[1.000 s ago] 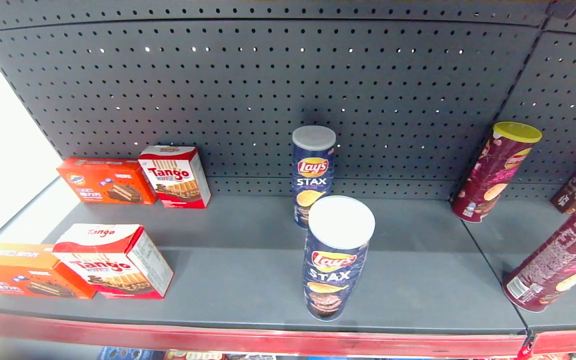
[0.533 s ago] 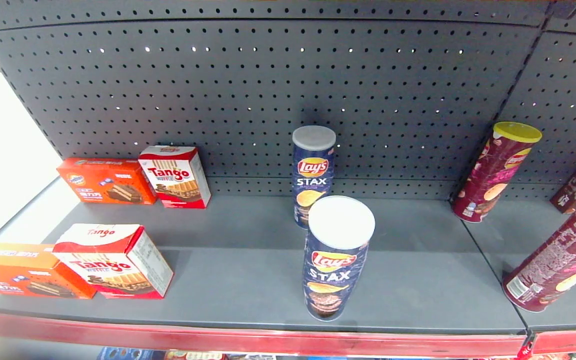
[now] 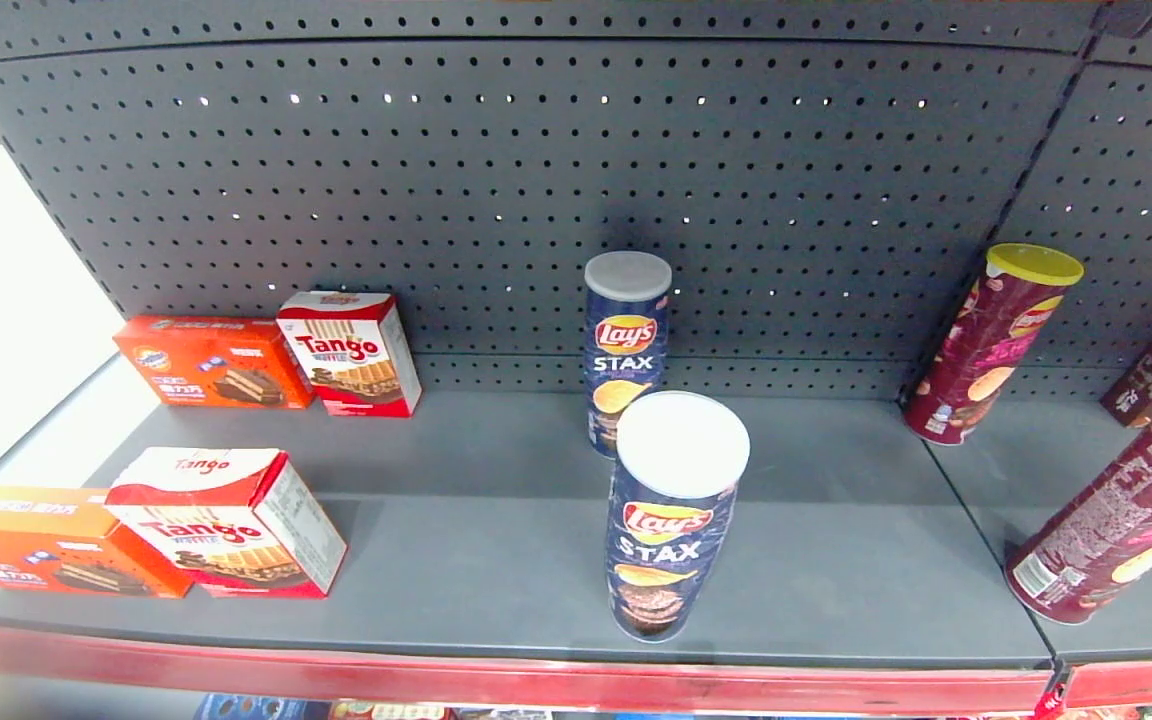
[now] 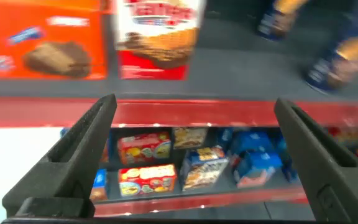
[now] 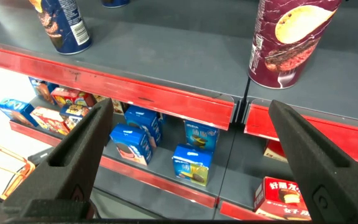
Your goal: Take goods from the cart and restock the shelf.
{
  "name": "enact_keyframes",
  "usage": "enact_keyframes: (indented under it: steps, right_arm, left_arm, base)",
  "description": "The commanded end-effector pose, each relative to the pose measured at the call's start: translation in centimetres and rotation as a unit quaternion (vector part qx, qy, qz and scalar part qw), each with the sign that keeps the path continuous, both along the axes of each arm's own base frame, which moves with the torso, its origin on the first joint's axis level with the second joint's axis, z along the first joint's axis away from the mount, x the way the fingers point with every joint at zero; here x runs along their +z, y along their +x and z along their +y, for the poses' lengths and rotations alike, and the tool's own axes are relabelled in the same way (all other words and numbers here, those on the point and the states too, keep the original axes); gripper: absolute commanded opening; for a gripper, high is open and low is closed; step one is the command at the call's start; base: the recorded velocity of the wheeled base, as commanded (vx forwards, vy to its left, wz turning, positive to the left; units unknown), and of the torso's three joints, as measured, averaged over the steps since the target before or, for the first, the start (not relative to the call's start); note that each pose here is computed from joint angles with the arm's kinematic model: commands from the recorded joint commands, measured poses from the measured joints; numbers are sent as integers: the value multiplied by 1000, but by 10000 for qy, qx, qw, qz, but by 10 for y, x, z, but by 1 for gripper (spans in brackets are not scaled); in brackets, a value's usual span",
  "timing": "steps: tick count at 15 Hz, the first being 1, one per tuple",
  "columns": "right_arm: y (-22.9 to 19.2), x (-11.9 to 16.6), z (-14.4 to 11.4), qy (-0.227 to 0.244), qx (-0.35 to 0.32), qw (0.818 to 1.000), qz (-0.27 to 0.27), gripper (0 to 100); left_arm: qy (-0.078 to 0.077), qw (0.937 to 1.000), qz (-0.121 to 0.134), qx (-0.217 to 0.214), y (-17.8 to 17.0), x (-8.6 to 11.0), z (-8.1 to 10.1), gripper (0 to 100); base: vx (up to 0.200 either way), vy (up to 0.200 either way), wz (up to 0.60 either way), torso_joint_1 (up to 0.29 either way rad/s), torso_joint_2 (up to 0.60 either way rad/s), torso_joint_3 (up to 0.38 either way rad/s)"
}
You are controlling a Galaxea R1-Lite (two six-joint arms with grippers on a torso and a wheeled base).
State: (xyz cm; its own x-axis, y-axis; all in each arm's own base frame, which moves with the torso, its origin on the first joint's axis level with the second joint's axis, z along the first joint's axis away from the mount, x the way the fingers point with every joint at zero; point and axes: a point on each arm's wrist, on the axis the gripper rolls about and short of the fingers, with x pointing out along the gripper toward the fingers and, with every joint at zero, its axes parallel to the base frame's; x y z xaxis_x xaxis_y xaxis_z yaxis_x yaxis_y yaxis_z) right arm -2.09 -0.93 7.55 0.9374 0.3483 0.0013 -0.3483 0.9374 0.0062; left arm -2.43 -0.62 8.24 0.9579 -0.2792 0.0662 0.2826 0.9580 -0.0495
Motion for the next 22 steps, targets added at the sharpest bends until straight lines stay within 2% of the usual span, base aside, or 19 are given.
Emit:
enact_keyframes:
  steps: [1,2,3,4,5,6,7,8,9,10,13,15,16,17,18,19,20,22]
  right_arm:
    - [0,0,0,0,1,10000,-1,100]
    - [0,0,0,-3,8,10000,6,100]
    - [0,1,0,3,8,10000,-8,100]
    - [0,0,0,-3,8,10000,6,100]
    - [0,0,0,0,1,10000,-1,100]
    - [0,0,0,8,1,10000,1,100]
    - [0,0,0,8,1,10000,1,100]
    - [0,0,0,0,1,10000,-1,100]
    - [0,0,0,-7,1,10000,-4,100]
    - [0,0,0,0,8,10000,-1,100]
    - [0,0,0,-7,-22,10000,-4,100]
    - [0,1,0,-55,-291,9996,-28,100]
    - [-3,9,0,-94,-278,9994,-203,100]
    - [-5,67,-1,76,-264,9987,-437,100]
    - [7,103,4,151,-113,9997,-135,100]
    - [21,117,10,56,359,9991,213,100]
    - [29,122,14,-243,671,9971,267,100]
    - [58,140,30,-590,1019,9912,609,100]
  left_arm:
    - [144,9999,-19,-71,0,0,0,100]
    - [174,9988,-11,-454,0,0,-2,100]
    - [193,9946,-14,-1019,-2,0,-4,100]
    - [219,9955,-31,-926,-2,0,-4,100]
    - [271,9994,-35,-209,0,0,-1,100]
    - [346,9948,-17,961,1,-1,4,100]
    - [377,9891,71,1424,1,-3,6,100]
    - [433,9802,384,1896,1,-8,8,100]
    - [565,9890,287,1334,1,-7,6,100]
    - [729,9936,265,818,1,-7,4,100]
    - [657,9924,276,1008,1,-7,4,100]
    - [600,9918,268,1092,1,-7,5,100]
    - [608,9920,266,1077,1,-7,5,100]
    - [594,9919,277,1084,1,-7,5,100]
    - [571,9921,281,1083,1,-7,5,100]
    - [580,9921,286,1075,1,-7,5,100]
    - [580,9923,286,1060,1,-7,5,100]
    - [580,9923,286,1060,1,-7,5,100]
  base:
    - [0,0,0,0,0,0]
    - [0,0,0,0,0,0]
    - [0,0,0,0,0,0]
    - [0,0,0,0,0,0]
    - [0,0,0,0,0,0]
    - [0,0,0,0,0,0]
    - [0,0,0,0,0,0]
    - [0,0,0,0,0,0]
    - [0,0,0,0,0,0]
    - [0,0,0,0,0,0]
    - [0,0,0,0,0,0]
    - [0,0,0,0,0,0]
    - [0,0,0,0,0,0]
    - [0,0,0,0,0,0]
    - [0,0,0,0,0,0]
    - [0,0,0,0,0,0]
    - [0,0,0,0,0,0]
    - [0,0,0,0,0,0]
